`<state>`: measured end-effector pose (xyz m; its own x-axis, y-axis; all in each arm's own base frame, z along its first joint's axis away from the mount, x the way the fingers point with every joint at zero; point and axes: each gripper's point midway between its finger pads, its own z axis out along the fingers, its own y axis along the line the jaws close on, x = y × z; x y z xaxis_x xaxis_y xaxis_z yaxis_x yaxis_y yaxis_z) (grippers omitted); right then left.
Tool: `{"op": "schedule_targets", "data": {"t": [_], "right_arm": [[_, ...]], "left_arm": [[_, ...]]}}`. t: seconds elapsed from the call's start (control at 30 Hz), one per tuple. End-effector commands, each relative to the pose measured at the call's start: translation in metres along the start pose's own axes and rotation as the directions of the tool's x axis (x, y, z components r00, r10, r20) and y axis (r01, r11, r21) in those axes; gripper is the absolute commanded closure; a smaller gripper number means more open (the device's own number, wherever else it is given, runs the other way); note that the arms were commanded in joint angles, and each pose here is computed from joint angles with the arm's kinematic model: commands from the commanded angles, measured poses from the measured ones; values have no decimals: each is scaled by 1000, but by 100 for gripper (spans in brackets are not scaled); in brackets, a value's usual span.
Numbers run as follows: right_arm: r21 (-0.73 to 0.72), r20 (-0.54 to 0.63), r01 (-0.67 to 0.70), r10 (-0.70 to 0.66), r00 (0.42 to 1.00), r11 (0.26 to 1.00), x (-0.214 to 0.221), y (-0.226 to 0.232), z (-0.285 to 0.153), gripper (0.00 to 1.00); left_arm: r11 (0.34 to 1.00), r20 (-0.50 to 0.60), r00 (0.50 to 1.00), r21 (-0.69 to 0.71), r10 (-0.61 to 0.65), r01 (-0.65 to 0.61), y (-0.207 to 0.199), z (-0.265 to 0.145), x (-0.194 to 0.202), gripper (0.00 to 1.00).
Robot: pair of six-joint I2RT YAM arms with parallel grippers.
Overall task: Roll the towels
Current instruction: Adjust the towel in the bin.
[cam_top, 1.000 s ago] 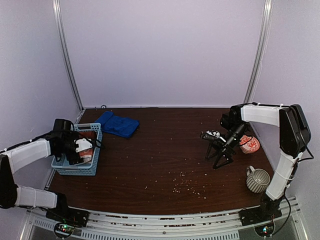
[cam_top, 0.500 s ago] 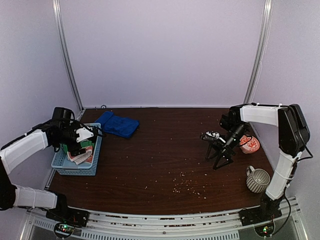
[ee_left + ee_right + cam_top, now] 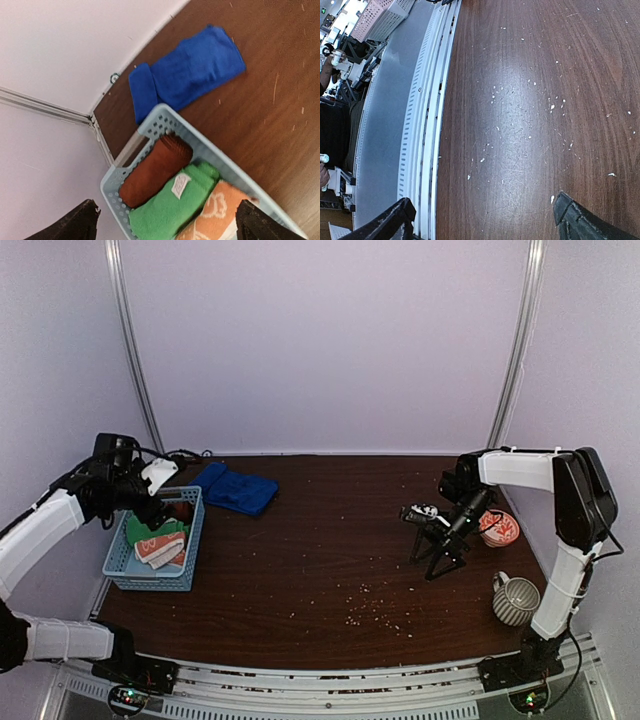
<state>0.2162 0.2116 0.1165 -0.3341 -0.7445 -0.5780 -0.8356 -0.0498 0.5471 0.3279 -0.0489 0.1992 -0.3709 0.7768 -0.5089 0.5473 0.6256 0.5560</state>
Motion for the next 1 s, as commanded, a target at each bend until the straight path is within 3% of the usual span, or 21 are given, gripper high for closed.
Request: {"op": "schedule_targets", "data": {"t": [0.0,0.07,0.17,0.4,0.53,0.57,0.6,0.67,0.7,0.83,0.97], "right_arm": [[-18,-19,-34,34,999,999,6,-1,4,0],[-20,-19,-44,44,999,999,5,-3,4,0],[-25,-9,-55,54,998,998,3,-5,5,0],[-28,-10,-71,71,997,997,3,-9,5,0],[-19,-11,-73,73,997,997,3,-11,5,0],[-17,-10,-73,73,997,997,2,-11,5,0],[-17,-9,-75,75,997,997,3,-11,6,0],[-16,-8,-74,74,997,997,2,-11,5,0],[-17,-9,-75,75,997,997,2,-11,5,0],[-18,-17,-73,73,997,997,4,-11,6,0],[-16,-26,-73,73,997,997,6,-11,6,0]], "left_arm": [[910,140,900,124,-412,397,20,-8,-70,2],[865,87,870,191,-485,463,6,4,-86,2],[821,-2,825,101,-565,562,0,24,-84,4],[662,-78,660,-16,-748,749,-8,32,-62,2],[633,46,633,-11,-773,774,7,8,-67,2],[631,78,629,-3,-773,776,10,2,-69,8],[631,77,630,-15,-773,776,12,-1,-64,23],[606,2,610,-111,-793,788,15,2,-44,83],[602,-63,600,-154,-797,783,10,8,-33,100],[619,-336,552,-136,-763,773,-36,30,-7,100],[597,-404,513,-111,-757,794,-59,34,4,100]]}}
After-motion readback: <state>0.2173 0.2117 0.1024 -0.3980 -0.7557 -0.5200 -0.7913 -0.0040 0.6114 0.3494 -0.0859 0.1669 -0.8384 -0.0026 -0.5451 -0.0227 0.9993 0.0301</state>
